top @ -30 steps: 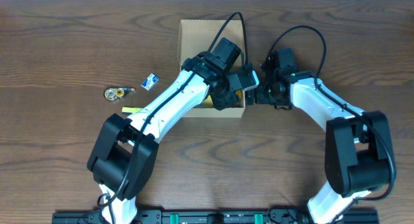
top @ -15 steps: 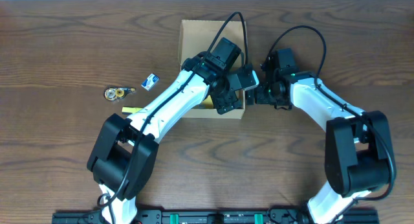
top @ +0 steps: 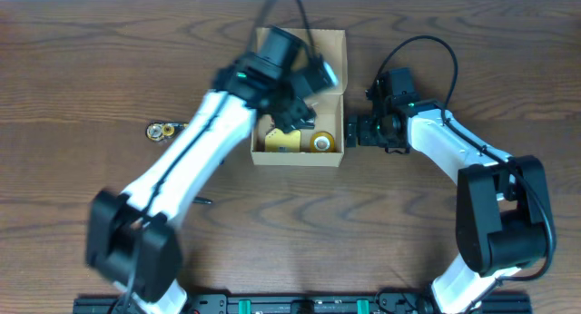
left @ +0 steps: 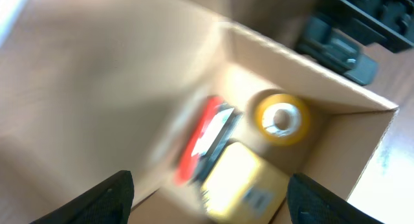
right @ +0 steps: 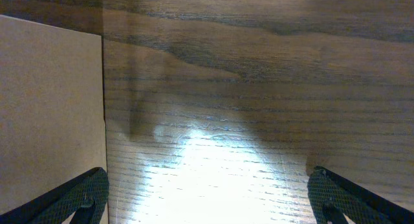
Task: Pack container
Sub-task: 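Move the left gripper to the blue-white staples box and grasp it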
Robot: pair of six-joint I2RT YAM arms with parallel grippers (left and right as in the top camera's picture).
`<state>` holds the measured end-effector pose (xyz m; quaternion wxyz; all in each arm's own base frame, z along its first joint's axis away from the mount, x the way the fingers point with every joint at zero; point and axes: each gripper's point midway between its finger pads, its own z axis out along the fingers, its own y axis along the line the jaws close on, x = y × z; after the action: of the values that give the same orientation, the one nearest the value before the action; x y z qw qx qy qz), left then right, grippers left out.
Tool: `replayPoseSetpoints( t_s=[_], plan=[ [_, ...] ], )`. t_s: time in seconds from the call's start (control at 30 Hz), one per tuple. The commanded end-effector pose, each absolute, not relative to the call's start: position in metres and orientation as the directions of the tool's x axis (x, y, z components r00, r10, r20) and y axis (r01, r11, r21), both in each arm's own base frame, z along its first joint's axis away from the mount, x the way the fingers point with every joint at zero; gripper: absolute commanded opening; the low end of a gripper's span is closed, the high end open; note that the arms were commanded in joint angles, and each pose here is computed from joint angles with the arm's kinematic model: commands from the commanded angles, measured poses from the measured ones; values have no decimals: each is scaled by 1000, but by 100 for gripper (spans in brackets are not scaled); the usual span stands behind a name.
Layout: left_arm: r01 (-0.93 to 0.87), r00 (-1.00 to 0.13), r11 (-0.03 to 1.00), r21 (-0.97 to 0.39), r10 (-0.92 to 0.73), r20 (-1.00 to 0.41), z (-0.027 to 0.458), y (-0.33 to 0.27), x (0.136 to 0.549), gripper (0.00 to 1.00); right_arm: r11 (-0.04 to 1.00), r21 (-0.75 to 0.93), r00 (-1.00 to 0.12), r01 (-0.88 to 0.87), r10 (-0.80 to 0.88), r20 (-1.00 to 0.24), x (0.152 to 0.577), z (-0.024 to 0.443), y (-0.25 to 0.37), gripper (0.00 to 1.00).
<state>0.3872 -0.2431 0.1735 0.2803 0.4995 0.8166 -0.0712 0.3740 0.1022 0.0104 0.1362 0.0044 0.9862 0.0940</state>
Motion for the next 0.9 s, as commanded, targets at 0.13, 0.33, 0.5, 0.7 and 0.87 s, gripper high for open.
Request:
replayPoseSetpoints(
  t_s=[0.13, 0.33, 0.5, 0.7, 0.87],
  plan=[
    [644, -596, 749, 155, 619, -512, 205, -158, 400, 75, 982, 186, -964, -23, 28, -266, 374, 9, 100, 99],
    [462, -777, 884, 69, 441, -450, 190, -100, 402, 75, 982, 186, -964, -23, 28, -266, 374, 9, 100, 99],
    [340, -851, 940, 29, 321, -415, 174, -71, 410, 75, 982, 186, -964, -23, 28, -266, 374, 9, 100, 99],
    [114, -936, 992, -53, 90, -340, 139, -49, 419, 75, 982, 186, -964, -23, 28, -266, 374, 9, 100, 99],
    [114, -946, 992, -53, 93, -310, 110, -50, 432, 76, 982, 186, -964, -23, 28, -266, 374, 9, 100, 99]
  ],
)
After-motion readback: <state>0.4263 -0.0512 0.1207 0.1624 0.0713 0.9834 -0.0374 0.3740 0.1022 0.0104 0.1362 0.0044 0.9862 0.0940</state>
